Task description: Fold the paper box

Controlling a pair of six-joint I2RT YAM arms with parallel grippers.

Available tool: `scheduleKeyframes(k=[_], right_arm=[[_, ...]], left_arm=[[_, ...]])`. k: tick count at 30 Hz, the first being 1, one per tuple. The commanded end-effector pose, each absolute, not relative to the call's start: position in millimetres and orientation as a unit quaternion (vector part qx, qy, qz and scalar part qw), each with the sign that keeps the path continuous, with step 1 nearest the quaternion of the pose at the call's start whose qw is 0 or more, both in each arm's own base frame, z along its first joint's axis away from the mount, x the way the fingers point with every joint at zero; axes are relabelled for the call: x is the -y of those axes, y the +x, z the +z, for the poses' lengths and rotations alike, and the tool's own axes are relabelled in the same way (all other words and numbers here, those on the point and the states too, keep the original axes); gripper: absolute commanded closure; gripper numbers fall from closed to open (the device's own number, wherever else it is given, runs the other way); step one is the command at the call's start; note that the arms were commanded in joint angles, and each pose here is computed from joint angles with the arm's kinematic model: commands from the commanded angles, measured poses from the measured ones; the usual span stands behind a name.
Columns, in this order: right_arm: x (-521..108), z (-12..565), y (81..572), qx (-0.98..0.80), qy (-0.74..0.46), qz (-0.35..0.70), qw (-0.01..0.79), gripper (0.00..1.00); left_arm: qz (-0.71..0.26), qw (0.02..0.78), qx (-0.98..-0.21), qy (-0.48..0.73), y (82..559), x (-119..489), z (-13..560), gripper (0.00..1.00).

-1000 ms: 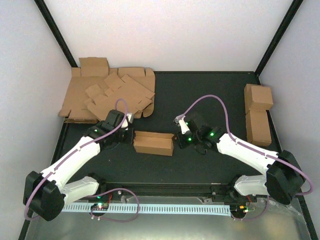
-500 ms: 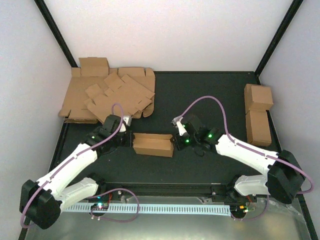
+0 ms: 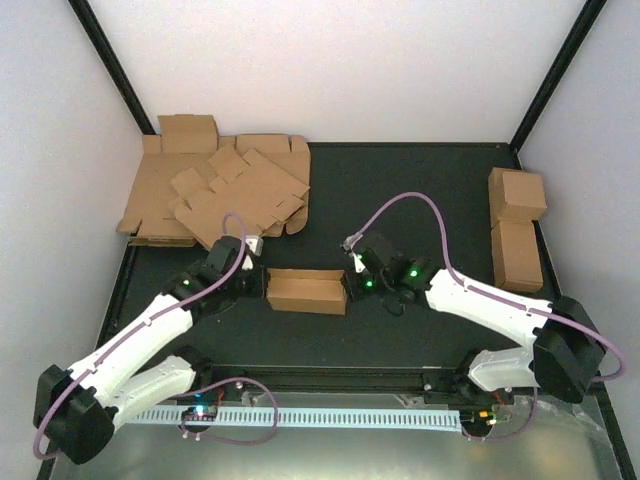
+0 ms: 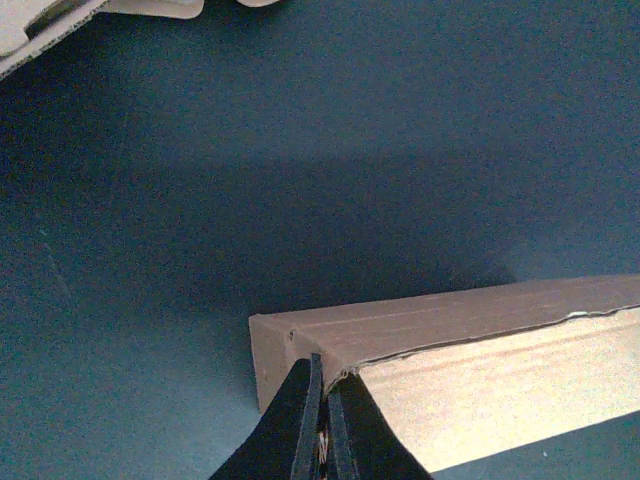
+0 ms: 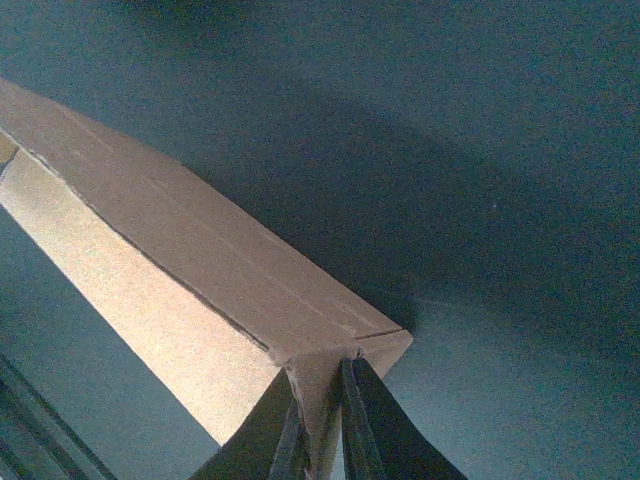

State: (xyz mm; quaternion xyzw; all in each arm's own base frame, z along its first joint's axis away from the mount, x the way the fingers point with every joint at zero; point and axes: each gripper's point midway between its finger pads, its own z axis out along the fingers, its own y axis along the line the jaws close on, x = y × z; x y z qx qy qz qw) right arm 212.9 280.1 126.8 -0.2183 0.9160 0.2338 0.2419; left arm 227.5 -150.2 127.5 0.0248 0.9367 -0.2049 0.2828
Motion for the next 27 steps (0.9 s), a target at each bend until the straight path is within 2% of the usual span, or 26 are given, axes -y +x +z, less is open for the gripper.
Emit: scheduleKeyframes(k=[1, 7, 17, 22, 24, 27], right_arm=[[-284.8, 140.1, 223.3, -0.915, -0.179, 0.234, 0.276, 0.88], [-277.1, 148.7, 222.4, -0.913, -0.174, 0.224, 0.294, 0.80], [-275.3, 154.3, 217.9, -0.913, -0.173, 0.217, 0.300, 0.80], [-265.2, 153.7, 220.1, -0.916, -0.169, 0.191, 0.309, 0.66], [-262.3, 154.2, 220.7, -0.917, -0.169, 0.184, 0.312, 0.66], [-262.2, 154.3, 220.3, -0.916, -0.172, 0.184, 0.311, 0.72]], left_arm=[[-0.224, 0.307, -0.925, 0.012, 229.8, 157.2, 138.2, 0.98], [-0.215, 0.313, -0.925, 0.004, 230.9, 154.2, 139.5, 0.98], [-0.212, 0.313, -0.926, 0.002, 232.0, 154.7, 140.6, 0.98], [-0.209, 0.315, -0.926, 0.001, 232.9, 154.0, 142.4, 0.98], [-0.209, 0.315, -0.926, 0.001, 233.0, 154.1, 142.5, 0.98], [-0.209, 0.315, -0.926, 0.001, 233.0, 154.7, 142.6, 0.99]])
